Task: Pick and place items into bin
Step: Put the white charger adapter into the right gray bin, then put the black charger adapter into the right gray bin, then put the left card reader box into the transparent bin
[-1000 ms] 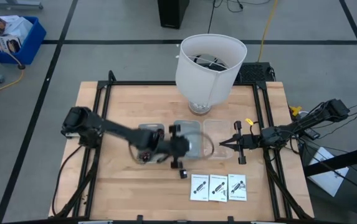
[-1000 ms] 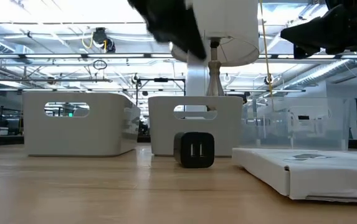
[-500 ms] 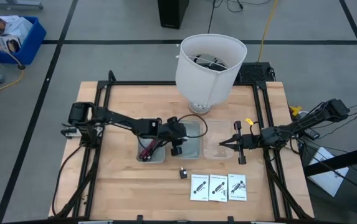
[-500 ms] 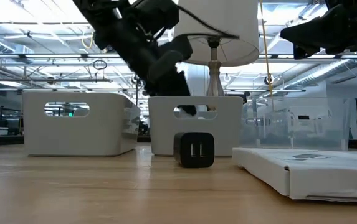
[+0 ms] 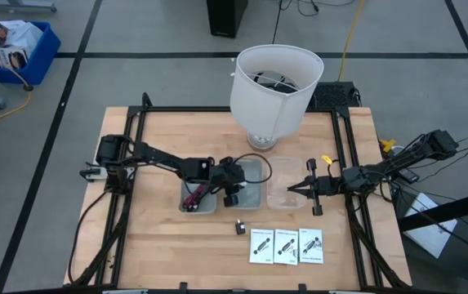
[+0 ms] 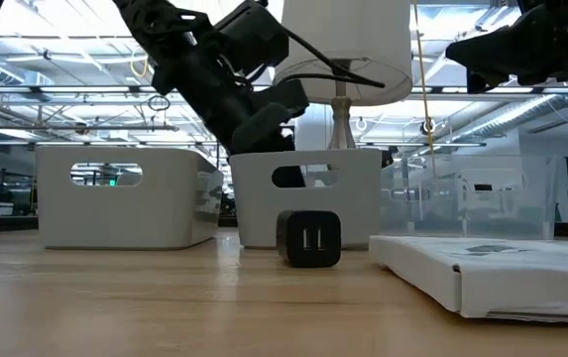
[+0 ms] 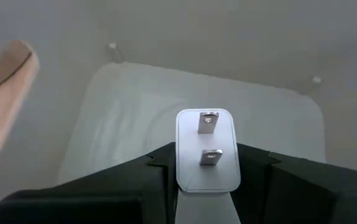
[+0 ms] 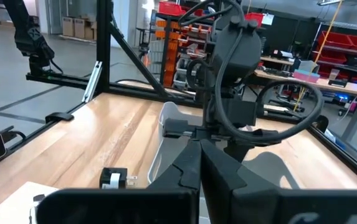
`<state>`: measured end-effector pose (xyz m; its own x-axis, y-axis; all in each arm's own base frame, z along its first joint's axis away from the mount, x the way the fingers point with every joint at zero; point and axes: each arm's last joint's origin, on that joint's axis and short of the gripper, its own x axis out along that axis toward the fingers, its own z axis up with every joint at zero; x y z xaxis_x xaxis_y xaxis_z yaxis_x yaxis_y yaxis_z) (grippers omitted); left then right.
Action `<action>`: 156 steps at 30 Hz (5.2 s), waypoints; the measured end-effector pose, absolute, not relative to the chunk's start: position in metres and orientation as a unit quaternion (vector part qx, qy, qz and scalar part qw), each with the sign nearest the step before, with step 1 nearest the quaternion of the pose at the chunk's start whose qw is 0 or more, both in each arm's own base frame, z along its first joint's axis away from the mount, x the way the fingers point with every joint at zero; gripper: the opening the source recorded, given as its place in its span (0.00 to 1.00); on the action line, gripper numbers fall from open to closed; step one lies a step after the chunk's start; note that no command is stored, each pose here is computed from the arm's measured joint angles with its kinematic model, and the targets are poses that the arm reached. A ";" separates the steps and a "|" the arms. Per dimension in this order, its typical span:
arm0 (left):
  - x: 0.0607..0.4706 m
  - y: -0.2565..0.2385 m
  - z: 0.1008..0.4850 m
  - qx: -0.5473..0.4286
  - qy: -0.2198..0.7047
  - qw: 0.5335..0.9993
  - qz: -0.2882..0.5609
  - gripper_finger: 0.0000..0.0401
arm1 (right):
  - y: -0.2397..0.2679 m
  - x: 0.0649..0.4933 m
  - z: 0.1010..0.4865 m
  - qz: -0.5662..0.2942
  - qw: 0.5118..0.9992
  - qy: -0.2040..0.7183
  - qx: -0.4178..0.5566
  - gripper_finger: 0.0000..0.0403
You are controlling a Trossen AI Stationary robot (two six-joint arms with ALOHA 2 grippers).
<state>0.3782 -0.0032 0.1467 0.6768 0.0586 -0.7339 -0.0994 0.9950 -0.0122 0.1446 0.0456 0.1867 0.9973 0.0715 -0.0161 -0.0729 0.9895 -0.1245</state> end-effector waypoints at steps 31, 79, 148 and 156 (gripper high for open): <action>0.346 -0.103 0.194 0.217 0.347 0.895 -0.177 0.70 | 0.046 0.145 0.187 0.037 0.997 0.005 -0.061 0.00; 0.396 -0.129 0.135 0.345 0.395 0.794 -0.308 0.56 | 0.046 0.145 0.185 0.037 0.998 0.015 -0.056 0.00; 0.428 0.031 0.176 0.149 0.480 0.864 -0.026 0.78 | 0.046 0.145 0.184 0.038 0.998 0.018 -0.052 0.00; 0.424 0.020 0.190 0.186 0.470 0.862 -0.033 0.91 | 0.046 0.145 0.184 0.038 0.998 0.018 -0.052 0.00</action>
<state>0.4243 0.0198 0.1903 0.5555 0.1179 -0.8231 0.2325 0.9284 0.2899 0.1446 0.0458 0.1841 0.9965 0.0741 -0.0392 -0.0778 0.9916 -0.1030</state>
